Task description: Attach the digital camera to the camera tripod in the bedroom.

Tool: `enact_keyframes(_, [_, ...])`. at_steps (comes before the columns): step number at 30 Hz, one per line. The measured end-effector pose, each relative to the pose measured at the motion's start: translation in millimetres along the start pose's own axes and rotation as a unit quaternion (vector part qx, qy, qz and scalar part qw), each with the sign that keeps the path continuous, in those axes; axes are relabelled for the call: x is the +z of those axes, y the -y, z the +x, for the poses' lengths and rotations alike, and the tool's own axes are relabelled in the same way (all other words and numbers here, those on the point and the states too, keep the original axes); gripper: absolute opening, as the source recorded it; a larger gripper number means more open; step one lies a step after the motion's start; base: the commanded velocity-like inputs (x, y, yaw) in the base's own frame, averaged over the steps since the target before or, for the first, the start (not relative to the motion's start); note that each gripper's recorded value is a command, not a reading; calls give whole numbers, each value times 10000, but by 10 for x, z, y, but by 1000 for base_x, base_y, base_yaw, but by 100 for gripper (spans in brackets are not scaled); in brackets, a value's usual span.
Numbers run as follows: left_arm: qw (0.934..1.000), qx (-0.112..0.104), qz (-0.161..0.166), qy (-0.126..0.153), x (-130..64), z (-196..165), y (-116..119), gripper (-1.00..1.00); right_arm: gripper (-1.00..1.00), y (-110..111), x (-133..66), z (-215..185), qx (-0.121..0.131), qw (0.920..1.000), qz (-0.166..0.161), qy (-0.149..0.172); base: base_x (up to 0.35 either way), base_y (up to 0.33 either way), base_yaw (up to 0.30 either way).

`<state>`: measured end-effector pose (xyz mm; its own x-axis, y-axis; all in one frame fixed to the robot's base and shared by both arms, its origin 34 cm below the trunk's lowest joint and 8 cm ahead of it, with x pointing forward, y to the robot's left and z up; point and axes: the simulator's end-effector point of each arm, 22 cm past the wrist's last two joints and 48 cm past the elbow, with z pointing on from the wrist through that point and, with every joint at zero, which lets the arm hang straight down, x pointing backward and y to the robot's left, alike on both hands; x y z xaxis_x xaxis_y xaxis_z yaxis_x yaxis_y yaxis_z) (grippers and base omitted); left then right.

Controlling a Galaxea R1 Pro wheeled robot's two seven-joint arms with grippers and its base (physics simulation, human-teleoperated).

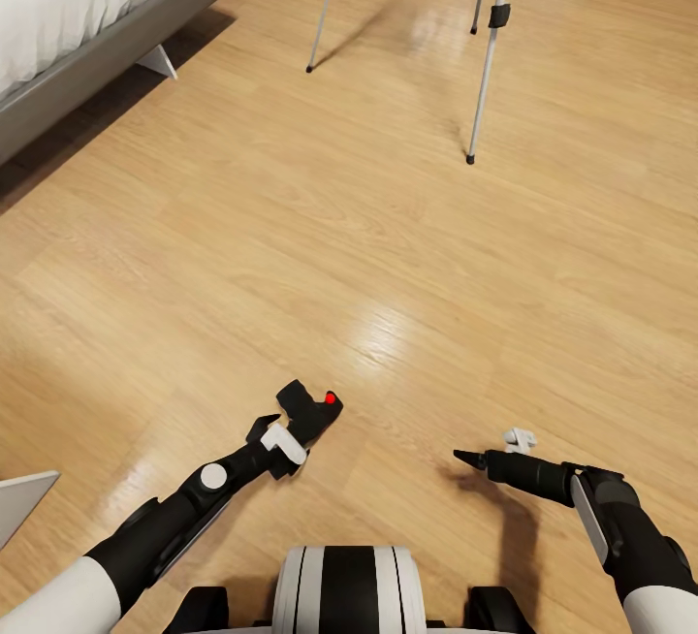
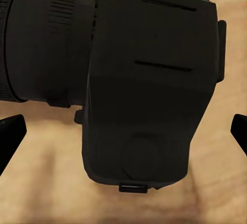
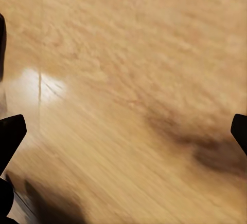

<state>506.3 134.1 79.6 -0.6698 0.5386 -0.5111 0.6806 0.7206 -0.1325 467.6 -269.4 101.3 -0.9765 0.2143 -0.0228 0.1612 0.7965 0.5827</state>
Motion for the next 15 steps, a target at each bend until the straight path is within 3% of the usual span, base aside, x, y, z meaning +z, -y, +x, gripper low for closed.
enact_keyframes(15, [9998,-35,-2,-201,15,167,9,100,100,-2,0,-3,1,10000,-4,7,0,0,0])
